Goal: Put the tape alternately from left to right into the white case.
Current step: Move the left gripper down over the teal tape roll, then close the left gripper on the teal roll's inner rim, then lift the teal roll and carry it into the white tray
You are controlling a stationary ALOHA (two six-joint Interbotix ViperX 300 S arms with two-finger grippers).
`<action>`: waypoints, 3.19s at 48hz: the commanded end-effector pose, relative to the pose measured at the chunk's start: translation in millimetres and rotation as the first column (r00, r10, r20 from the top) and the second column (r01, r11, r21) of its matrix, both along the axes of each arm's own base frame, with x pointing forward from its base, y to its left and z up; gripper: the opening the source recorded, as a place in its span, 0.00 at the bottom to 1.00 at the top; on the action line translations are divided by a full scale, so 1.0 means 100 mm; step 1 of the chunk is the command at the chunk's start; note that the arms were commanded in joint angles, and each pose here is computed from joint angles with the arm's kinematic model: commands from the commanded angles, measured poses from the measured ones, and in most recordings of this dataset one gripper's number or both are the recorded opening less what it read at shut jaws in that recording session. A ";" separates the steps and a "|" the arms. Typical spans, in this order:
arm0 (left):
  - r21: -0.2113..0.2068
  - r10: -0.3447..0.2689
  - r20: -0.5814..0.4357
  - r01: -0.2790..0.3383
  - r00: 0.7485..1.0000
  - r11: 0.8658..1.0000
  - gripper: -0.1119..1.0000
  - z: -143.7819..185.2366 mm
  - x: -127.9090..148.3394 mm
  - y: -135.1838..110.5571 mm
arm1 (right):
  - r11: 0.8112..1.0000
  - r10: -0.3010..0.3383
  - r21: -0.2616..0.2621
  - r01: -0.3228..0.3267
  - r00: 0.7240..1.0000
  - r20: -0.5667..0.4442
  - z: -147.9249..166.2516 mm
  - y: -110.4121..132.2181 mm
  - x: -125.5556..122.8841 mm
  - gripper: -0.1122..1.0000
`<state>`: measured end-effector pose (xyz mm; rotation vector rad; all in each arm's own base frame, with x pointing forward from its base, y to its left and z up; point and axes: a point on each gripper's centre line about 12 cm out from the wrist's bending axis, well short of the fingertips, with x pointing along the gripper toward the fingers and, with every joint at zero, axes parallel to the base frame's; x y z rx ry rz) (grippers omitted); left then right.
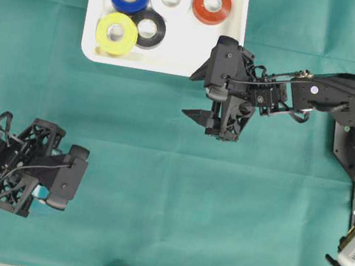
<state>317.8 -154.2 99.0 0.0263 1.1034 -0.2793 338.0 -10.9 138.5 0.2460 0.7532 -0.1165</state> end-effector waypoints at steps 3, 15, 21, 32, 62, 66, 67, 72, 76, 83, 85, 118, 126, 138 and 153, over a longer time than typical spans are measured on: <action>-0.026 0.000 0.059 0.001 0.998 1.000 0.32 0.11 0.06 -0.02 | 1.000 0.007 -0.001 -0.007 0.999 0.032 0.09 0.02 0.05 0.76; -0.055 0.011 0.121 -0.004 0.993 0.999 0.32 0.33 0.14 -0.02 | 1.000 0.010 -0.001 -0.010 1.000 0.027 0.08 0.03 0.04 0.76; -0.071 0.038 0.156 -0.027 0.987 0.997 0.32 0.46 0.18 0.06 | 1.000 0.010 -0.001 -0.010 1.000 0.027 0.08 0.03 0.04 0.76; -0.092 0.094 0.205 -0.077 0.974 0.993 0.32 0.66 0.29 0.24 | 1.000 0.014 0.000 -0.014 1.000 0.027 0.07 0.04 0.04 0.76; -0.105 0.336 0.245 -0.319 0.909 0.942 0.32 0.80 0.58 1.17 | 1.000 0.031 0.000 -0.031 0.999 0.027 0.07 0.10 0.03 0.76; -0.104 0.351 0.248 -0.336 0.903 0.936 0.32 0.81 0.59 1.24 | 1.000 0.031 0.002 -0.031 0.999 0.027 0.07 0.10 0.03 0.76; -0.104 0.356 0.249 -0.340 0.901 0.935 0.32 0.82 0.60 1.26 | 0.999 0.032 0.001 -0.032 0.999 0.025 0.06 0.10 0.03 0.76; -0.090 0.353 0.260 -0.342 0.899 0.935 0.32 0.83 0.61 1.34 | 0.999 0.032 0.002 -0.032 0.999 0.022 0.05 0.10 0.04 0.76; -0.067 0.338 0.275 -0.333 0.900 0.941 0.32 0.85 0.64 1.41 | 0.999 0.033 0.001 -0.033 0.999 0.014 0.02 0.10 0.04 0.76; -0.036 0.319 0.295 -0.323 0.901 0.946 0.32 0.86 0.69 1.51 | 0.999 0.032 0.002 -0.032 0.999 0.011 0.01 0.10 0.06 0.76; -0.029 0.316 0.300 -0.322 0.900 0.946 0.32 0.86 0.71 1.54 | 0.999 0.032 0.002 -0.032 0.999 0.013 0.02 0.10 0.06 0.76; -0.047 0.461 0.432 -0.492 0.775 0.870 0.32 0.84 1.28 2.50 | 0.999 0.043 0.003 -0.043 0.999 0.007 0.00 0.14 0.05 0.76; -0.050 0.487 0.443 -0.522 0.753 0.852 0.32 0.79 1.35 2.69 | 0.999 0.043 0.003 -0.043 0.999 0.008 0.00 0.14 0.05 0.76; -0.051 0.505 0.447 -0.542 0.738 0.839 0.32 0.71 1.41 2.83 | 0.999 0.044 0.001 -0.044 0.999 0.008 0.00 0.14 0.05 0.76; -0.007 0.462 0.456 -0.516 0.761 0.857 0.32 0.66 1.42 2.84 | 0.999 0.044 0.001 -0.044 0.999 0.010 0.01 0.14 0.05 0.76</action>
